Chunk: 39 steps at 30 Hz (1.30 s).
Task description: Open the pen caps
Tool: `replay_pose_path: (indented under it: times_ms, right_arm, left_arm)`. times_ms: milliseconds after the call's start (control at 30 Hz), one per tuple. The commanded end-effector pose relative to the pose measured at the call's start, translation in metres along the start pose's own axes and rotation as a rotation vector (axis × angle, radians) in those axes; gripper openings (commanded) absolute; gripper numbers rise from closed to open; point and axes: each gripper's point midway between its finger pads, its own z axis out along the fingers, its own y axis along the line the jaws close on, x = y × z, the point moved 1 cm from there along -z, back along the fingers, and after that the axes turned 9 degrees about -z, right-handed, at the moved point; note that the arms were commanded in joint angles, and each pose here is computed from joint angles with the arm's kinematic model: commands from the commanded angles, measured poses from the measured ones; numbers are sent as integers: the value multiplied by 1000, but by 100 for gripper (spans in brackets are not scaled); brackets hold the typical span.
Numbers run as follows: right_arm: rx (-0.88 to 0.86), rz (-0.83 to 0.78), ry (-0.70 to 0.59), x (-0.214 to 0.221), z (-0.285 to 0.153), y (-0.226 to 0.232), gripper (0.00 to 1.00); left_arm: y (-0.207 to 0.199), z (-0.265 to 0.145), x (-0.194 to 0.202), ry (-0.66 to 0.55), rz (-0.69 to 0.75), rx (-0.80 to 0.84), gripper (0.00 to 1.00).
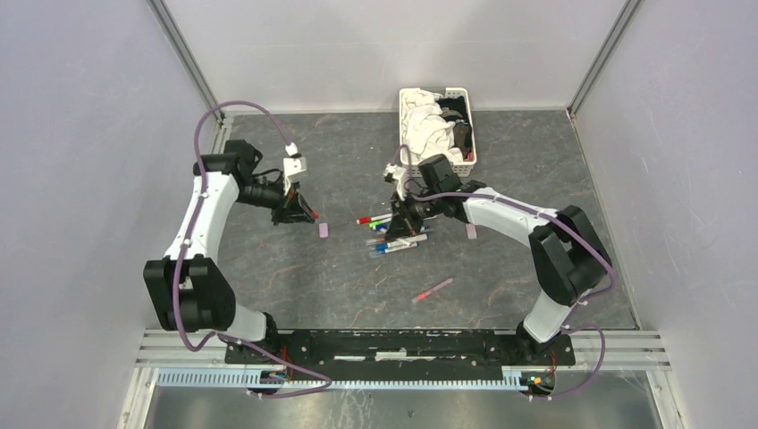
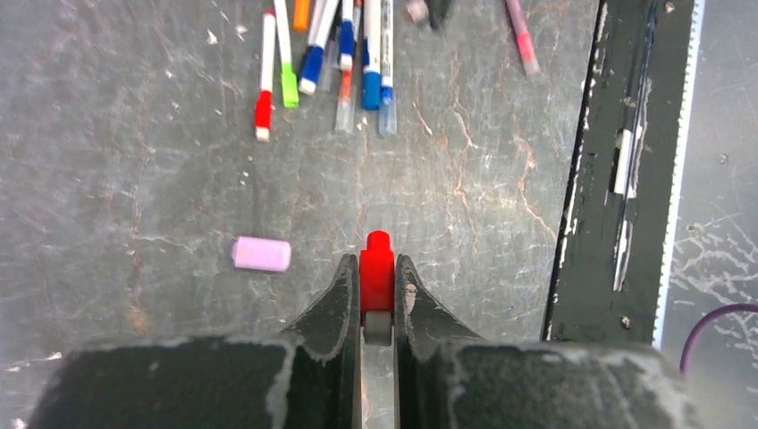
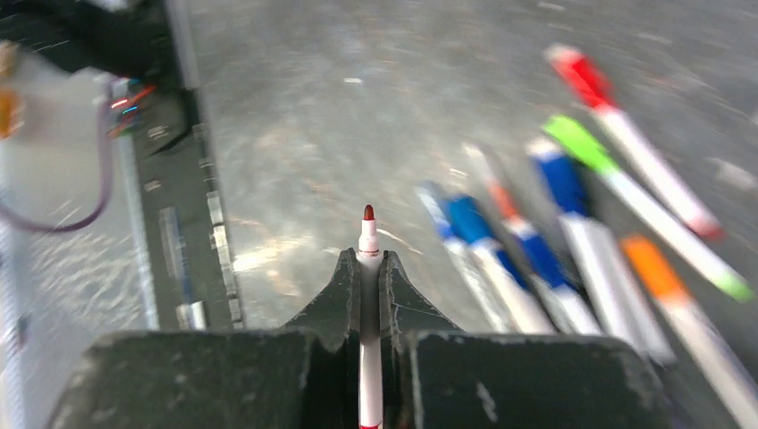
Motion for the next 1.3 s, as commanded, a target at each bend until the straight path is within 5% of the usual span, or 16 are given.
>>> replay_pose_path:
  times_ms: [0, 167, 367, 600, 767, 1067, 1267]
  right_arm:
    - [526, 142, -116, -4, -75, -85, 0]
    - [1049, 410, -196, 52, -172, -137, 0]
    - [1327, 543, -161, 107, -220, -149, 0]
    - [1440, 588, -81, 135, -231, -160, 0]
    - [1407, 589, -32, 142, -220, -171, 18]
    - [1354, 604, 22, 158, -204, -176, 32]
    - [1358, 589, -36, 141, -211, -173, 46]
  left_arm:
    - [31, 13, 15, -39, -61, -153, 2]
    - [74, 20, 60, 10, -164, -419, 2]
    - [91, 27, 104, 92, -197, -524, 2]
    - [94, 40, 127, 137, -217, -519, 8]
    - [88, 49, 134, 160, -229, -462, 24]
    - [70, 62, 124, 150, -202, -357, 57]
    - [57, 48, 80, 68, -162, -320, 81]
